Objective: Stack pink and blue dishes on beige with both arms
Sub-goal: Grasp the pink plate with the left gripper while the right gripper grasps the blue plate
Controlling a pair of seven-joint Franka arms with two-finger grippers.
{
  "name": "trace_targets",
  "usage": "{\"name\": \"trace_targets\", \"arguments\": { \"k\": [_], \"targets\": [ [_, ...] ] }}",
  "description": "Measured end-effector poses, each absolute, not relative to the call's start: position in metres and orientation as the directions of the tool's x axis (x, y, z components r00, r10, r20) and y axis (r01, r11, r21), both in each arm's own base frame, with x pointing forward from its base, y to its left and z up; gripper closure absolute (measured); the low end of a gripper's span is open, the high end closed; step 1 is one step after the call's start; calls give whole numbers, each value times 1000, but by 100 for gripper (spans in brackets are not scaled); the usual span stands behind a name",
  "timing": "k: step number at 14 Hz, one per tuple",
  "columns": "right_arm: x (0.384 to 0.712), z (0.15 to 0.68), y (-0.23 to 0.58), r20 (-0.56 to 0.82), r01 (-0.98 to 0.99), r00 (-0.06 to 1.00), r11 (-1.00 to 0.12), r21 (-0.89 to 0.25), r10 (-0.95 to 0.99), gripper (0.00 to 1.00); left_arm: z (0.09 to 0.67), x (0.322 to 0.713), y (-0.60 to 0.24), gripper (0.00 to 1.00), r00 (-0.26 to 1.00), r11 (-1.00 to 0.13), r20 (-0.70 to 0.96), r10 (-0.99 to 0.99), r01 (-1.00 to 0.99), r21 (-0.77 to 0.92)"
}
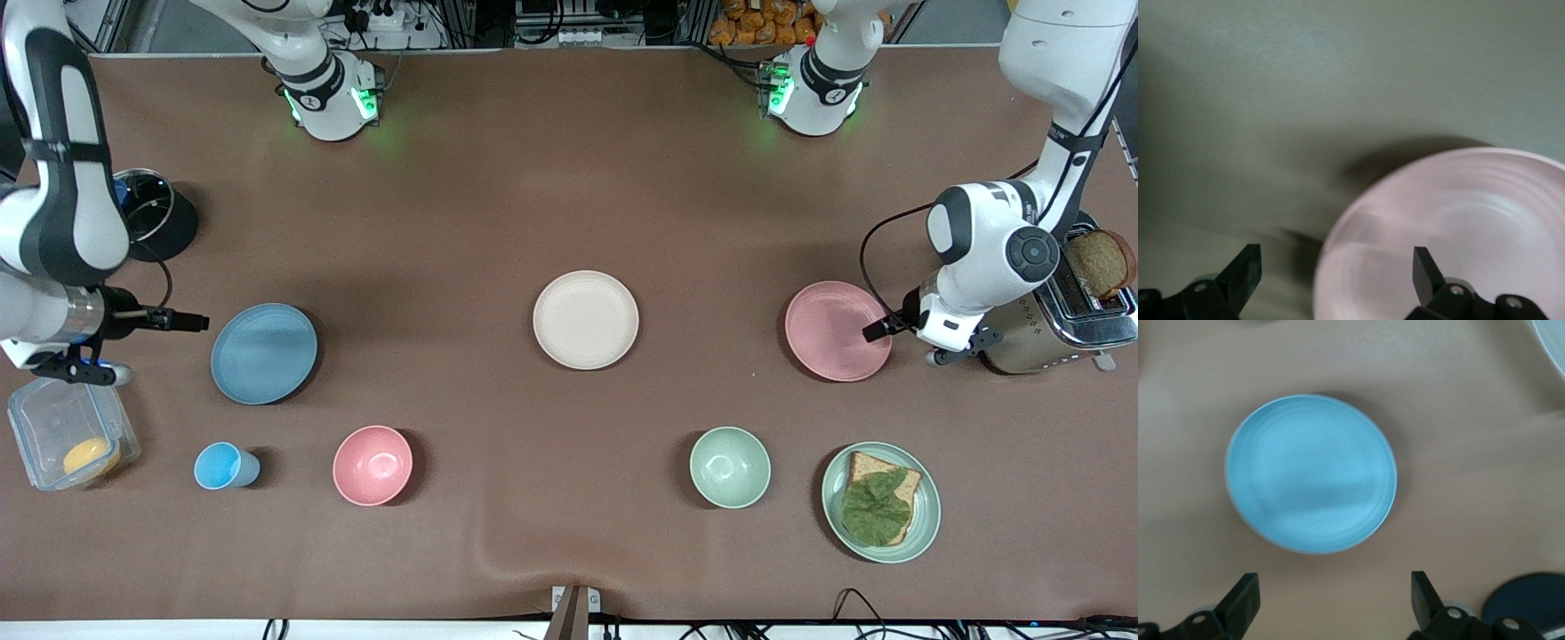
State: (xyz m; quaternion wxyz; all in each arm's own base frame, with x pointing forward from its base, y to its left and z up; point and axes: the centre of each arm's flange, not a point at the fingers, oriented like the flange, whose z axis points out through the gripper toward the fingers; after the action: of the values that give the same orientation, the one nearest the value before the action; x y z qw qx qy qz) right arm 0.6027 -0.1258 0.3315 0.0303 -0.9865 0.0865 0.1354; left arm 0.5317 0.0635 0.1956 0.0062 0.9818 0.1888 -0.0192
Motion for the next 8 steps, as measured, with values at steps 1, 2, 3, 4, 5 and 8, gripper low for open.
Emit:
{"name": "trace_targets", "arguments": {
  "k": [1,2,3,4,5,8],
  "targets": [
    [604,317,-132,-273,-181,948,-983,-37,-164,0,192,531,67,0,927,-927,-44,373,374,3],
    [606,304,-136,-273,-183,948,-982,-37,-166,0,191,530,67,4,926,-927,-46,373,374,2],
    [607,292,-140,-267,-181,950,-983,-37,-165,0,190,530,66,4,927,-928,-48,372,372,3],
    [607,280,-144,-253,-176,954,-984,-37,-161,0,189,530,65,9,928,-929,-50,370,371,3],
    [604,268,-147,-238,-174,958,-984,-36,-161,0,188,530,64,21,929,-930,-51,368,368,4],
    [593,239,-147,-236,-173,959,-984,-35,-160,0,189,531,61,52,930,-931,-50,363,364,6]
  ]
}}
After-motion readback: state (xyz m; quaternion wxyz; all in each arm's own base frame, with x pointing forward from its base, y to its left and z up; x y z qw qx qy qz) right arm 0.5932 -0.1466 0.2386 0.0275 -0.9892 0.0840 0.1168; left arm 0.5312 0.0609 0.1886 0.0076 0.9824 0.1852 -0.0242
